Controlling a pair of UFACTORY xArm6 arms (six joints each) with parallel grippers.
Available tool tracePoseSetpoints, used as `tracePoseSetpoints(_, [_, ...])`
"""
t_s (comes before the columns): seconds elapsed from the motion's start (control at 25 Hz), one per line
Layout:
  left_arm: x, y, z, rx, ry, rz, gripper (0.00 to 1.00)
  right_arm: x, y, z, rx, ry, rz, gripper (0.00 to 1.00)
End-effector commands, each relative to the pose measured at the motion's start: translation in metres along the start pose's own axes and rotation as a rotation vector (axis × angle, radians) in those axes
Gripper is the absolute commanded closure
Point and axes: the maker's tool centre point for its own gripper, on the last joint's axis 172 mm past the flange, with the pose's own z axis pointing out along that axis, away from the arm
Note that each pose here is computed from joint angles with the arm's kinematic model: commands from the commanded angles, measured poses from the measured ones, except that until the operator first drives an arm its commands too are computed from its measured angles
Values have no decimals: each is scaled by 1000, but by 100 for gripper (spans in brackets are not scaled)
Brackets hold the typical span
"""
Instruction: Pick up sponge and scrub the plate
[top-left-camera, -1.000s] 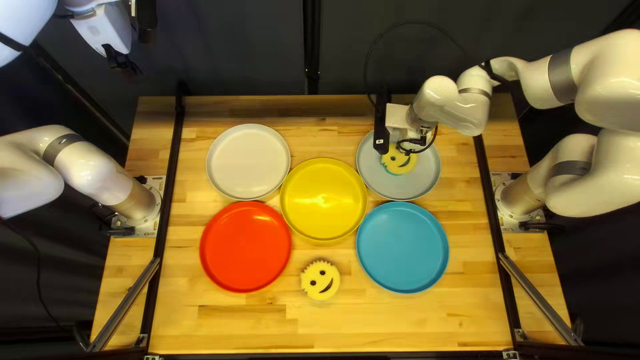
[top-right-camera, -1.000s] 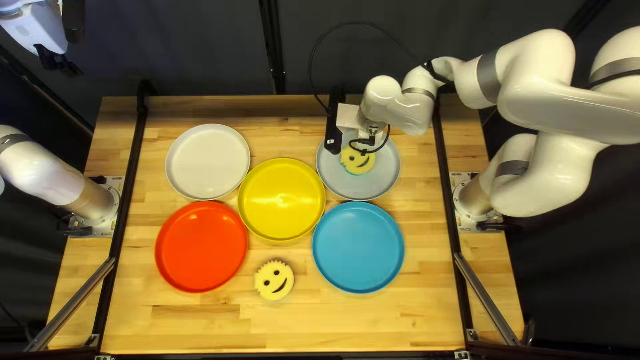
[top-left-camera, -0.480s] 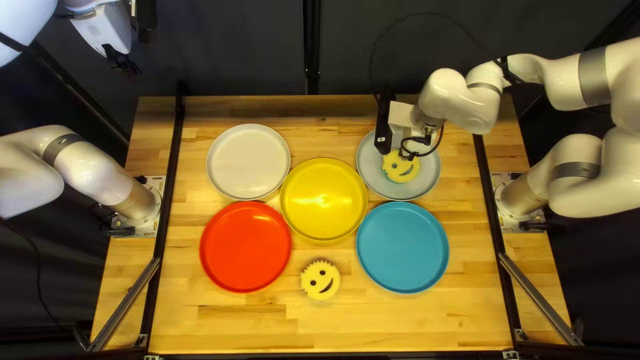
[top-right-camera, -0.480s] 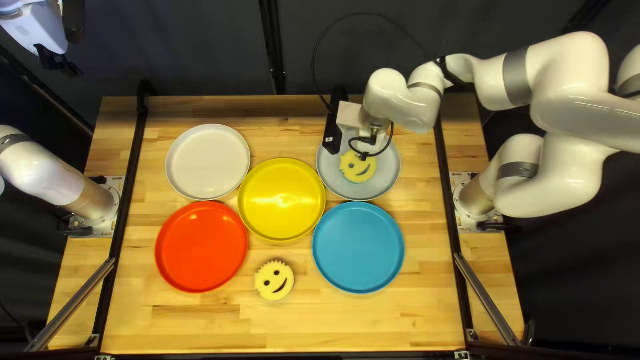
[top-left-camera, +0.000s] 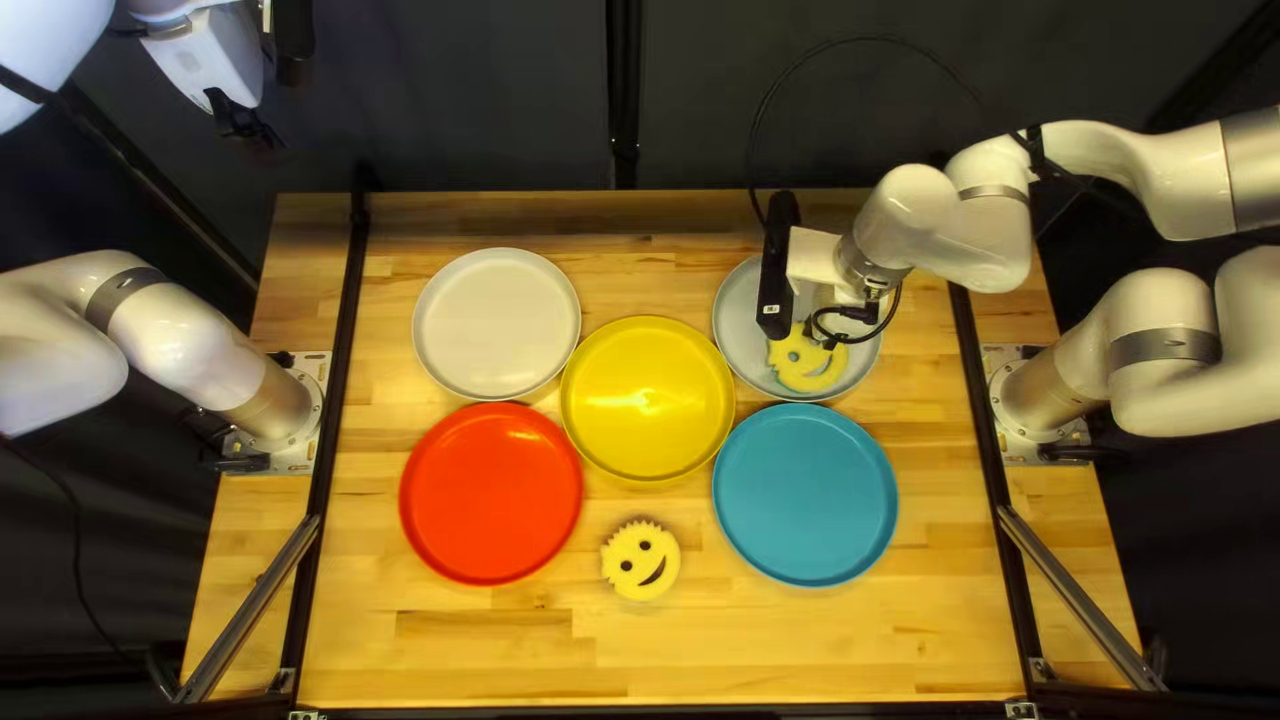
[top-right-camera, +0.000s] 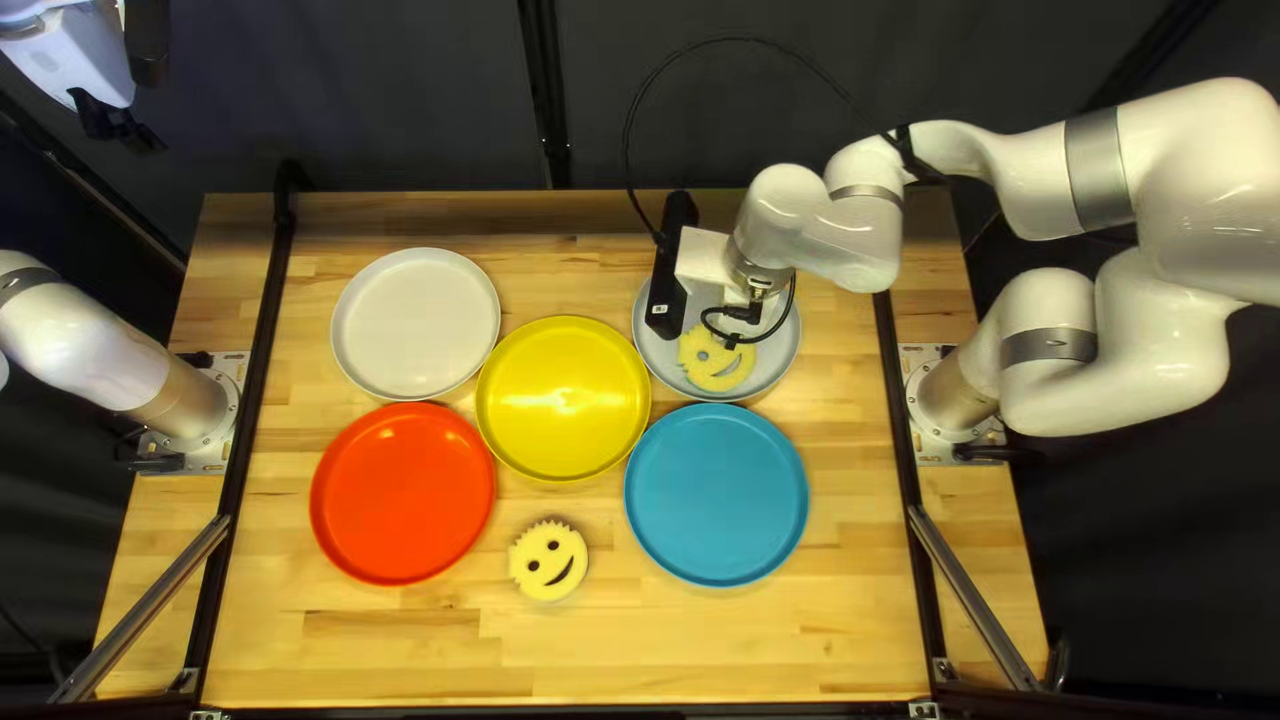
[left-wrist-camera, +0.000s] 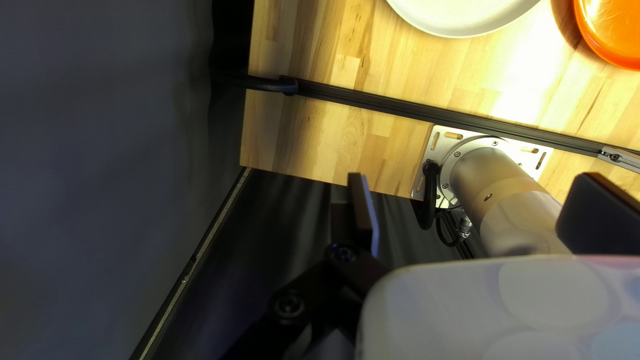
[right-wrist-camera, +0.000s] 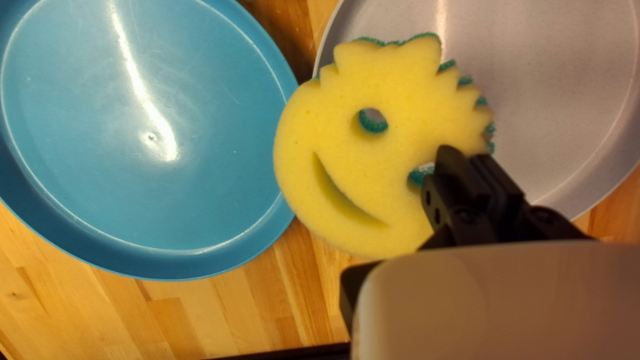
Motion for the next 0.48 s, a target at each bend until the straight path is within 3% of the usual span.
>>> tracePoseSetpoints(0.04, [0,0,0,0,0,0,0,0,0,0,0,0,0,100])
tracePoseSetpoints(0.32, [0,0,0,0,0,0,0,-1,-7,0,-8,-2,0,100])
tracePoseSetpoints(0.48, [0,0,0,0,0,0,0,-1,-36,-1,-3,-4,5,100])
